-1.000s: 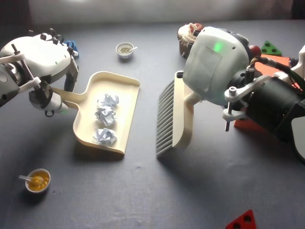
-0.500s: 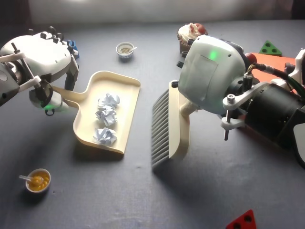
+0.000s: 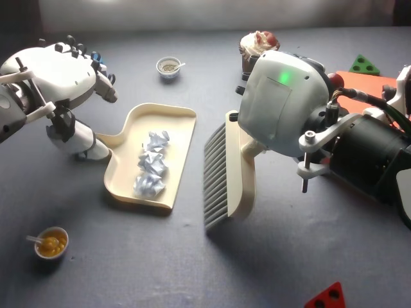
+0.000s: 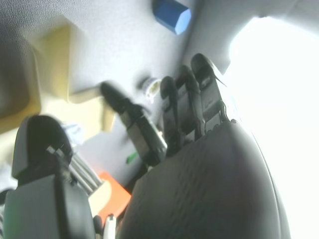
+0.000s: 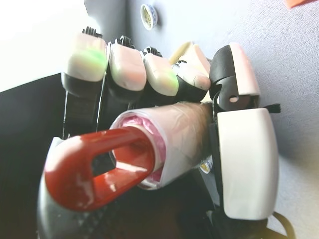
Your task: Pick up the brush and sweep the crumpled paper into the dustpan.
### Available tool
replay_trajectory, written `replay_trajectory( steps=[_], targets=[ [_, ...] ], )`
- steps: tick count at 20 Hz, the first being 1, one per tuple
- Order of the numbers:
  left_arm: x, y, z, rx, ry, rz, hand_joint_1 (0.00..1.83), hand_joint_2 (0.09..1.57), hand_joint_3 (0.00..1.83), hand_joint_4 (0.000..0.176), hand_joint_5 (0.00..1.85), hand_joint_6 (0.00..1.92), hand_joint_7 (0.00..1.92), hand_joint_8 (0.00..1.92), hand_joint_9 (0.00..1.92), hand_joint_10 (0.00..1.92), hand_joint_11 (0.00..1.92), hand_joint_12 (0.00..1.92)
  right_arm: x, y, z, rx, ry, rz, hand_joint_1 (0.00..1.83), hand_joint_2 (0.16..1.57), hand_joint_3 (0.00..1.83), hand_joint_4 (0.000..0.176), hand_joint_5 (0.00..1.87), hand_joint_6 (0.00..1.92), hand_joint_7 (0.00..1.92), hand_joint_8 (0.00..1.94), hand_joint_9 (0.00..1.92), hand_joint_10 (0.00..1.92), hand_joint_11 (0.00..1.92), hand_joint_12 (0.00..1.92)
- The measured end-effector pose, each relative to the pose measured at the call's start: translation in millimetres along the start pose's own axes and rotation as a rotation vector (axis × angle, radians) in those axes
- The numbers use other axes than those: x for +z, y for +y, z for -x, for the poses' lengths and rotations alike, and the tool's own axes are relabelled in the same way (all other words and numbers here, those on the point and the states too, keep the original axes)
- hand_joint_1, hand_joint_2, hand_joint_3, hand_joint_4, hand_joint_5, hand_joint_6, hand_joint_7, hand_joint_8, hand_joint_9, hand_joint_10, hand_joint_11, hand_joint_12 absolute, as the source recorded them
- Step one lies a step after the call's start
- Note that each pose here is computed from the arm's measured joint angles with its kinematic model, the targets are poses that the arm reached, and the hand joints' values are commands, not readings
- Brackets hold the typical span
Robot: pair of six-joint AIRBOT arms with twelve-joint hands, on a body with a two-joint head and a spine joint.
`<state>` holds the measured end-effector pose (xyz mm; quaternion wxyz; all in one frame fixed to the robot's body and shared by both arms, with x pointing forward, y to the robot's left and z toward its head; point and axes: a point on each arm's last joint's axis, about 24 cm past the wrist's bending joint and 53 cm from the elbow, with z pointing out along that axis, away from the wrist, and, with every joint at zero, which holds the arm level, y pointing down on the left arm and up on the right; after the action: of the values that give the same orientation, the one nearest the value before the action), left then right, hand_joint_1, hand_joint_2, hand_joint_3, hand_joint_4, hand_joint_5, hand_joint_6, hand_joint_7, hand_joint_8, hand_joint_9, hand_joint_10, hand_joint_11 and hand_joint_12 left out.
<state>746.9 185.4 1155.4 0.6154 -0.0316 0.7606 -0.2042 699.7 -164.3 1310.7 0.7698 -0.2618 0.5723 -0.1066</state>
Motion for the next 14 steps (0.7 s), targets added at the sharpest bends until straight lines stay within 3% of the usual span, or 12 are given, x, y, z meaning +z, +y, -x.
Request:
replay_trajectory(
  steps=[2,3,4,6,7,8,9,10,11,12,13,14],
  targets=[
    [0.0,0.0,0.1,0.000,0.000,0.000,0.76,0.88,0.00,0.083,0.32,0.00,0.17,0.00,0.15,0.00,0.04,0.30,0.0,-0.2,0.1,0.000,0.000,-0.001,0.82,1.22,0.00,0.000,1.15,1.92,1.29,1.94,1.32,1.92,1.34,1.92],
    [-0.2,-0.9,0.1,-0.001,-0.001,-0.001,0.73,0.88,0.00,0.091,0.30,0.00,0.16,0.00,0.15,0.00,0.05,0.30,0.0,0.0,0.4,0.000,-0.001,0.000,0.62,1.02,0.00,0.000,1.18,1.92,1.27,1.94,1.28,1.92,1.30,1.92],
    [0.0,-1.9,1.2,-0.004,-0.002,-0.003,0.74,0.88,0.00,0.087,0.31,0.00,0.15,0.00,0.14,0.00,0.04,0.30,-0.6,0.7,1.9,-0.003,-0.003,0.001,0.57,0.94,0.00,0.000,1.15,1.92,1.22,1.94,1.22,1.92,1.25,1.92],
    [0.1,-2.6,2.3,-0.002,-0.005,-0.004,0.72,0.89,0.00,0.097,0.30,0.00,0.13,0.00,0.12,0.00,0.02,0.29,-2.4,3.6,5.1,0.003,-0.007,0.006,0.56,0.82,0.00,0.000,1.01,1.92,1.07,1.94,1.07,1.92,1.11,1.92],
    [0.1,-2.6,2.4,-0.002,-0.006,-0.004,0.73,0.89,0.00,0.089,0.30,0.00,0.12,0.00,0.11,0.00,0.01,0.28,-3.8,6.2,6.9,0.007,-0.009,0.012,0.54,0.79,0.00,0.000,0.87,1.92,0.90,1.94,0.90,1.92,0.96,1.92],
    [0.1,-2.6,2.4,-0.002,-0.006,-0.004,0.72,0.89,0.00,0.094,0.31,0.00,0.14,0.01,0.12,0.01,0.03,0.28,-3.9,6.7,6.5,0.014,-0.004,0.014,0.52,0.76,0.00,0.000,0.64,1.92,0.71,1.94,0.67,1.92,0.74,1.92],
    [0.1,-3.6,2.8,-0.005,-0.006,-0.006,0.72,0.89,0.00,0.092,0.31,0.00,0.14,0.01,0.12,0.01,0.03,0.28,-4.0,6.7,5.8,0.011,0.000,0.012,0.49,0.75,0.00,0.018,0.51,1.92,0.59,1.94,0.54,1.92,0.61,1.92],
    [-0.1,-4.3,3.9,-0.005,-0.008,-0.007,0.75,0.88,0.00,0.089,0.35,0.01,0.15,0.01,0.13,0.01,0.04,0.28,-4.5,7.3,4.6,0.015,0.007,0.013,0.41,0.74,0.00,0.032,0.27,1.76,0.21,1.94,0.21,1.92,0.19,1.92],
    [0.0,-4.8,4.8,-0.007,-0.009,-0.008,0.75,0.88,0.00,0.089,0.35,0.01,0.15,0.01,0.13,0.01,0.04,0.28,-4.7,7.6,4.3,0.017,0.010,0.014,0.41,0.74,0.00,0.032,0.27,1.76,0.21,1.94,0.21,1.92,0.19,1.92],
    [0.2,-5.6,6.6,-0.007,-0.013,-0.009,0.73,0.89,0.00,0.094,0.34,0.01,0.17,0.01,0.14,0.01,0.05,0.28,-4.8,8.1,4.2,0.018,0.010,0.015,0.32,0.74,0.00,0.000,0.29,1.12,0.27,1.32,0.18,1.61,0.07,1.80],
    [0.3,-6.2,6.9,-0.007,-0.013,-0.011,0.74,0.88,0.00,0.100,0.35,0.01,0.18,0.01,0.15,0.01,0.07,0.29,-4.8,8.2,4.3,0.014,0.010,0.016,0.29,0.72,0.00,0.000,0.41,0.51,0.41,0.70,0.28,1.09,0.08,1.55],
    [0.5,-7.7,9.0,-0.006,-0.017,-0.015,0.70,0.90,0.00,0.105,0.32,0.00,0.17,0.01,0.14,0.01,0.05,0.27,-4.8,8.0,4.5,0.010,0.009,0.015,0.26,0.69,0.00,0.000,0.28,0.15,0.36,0.23,0.32,0.42,0.04,1.18]
  ],
)
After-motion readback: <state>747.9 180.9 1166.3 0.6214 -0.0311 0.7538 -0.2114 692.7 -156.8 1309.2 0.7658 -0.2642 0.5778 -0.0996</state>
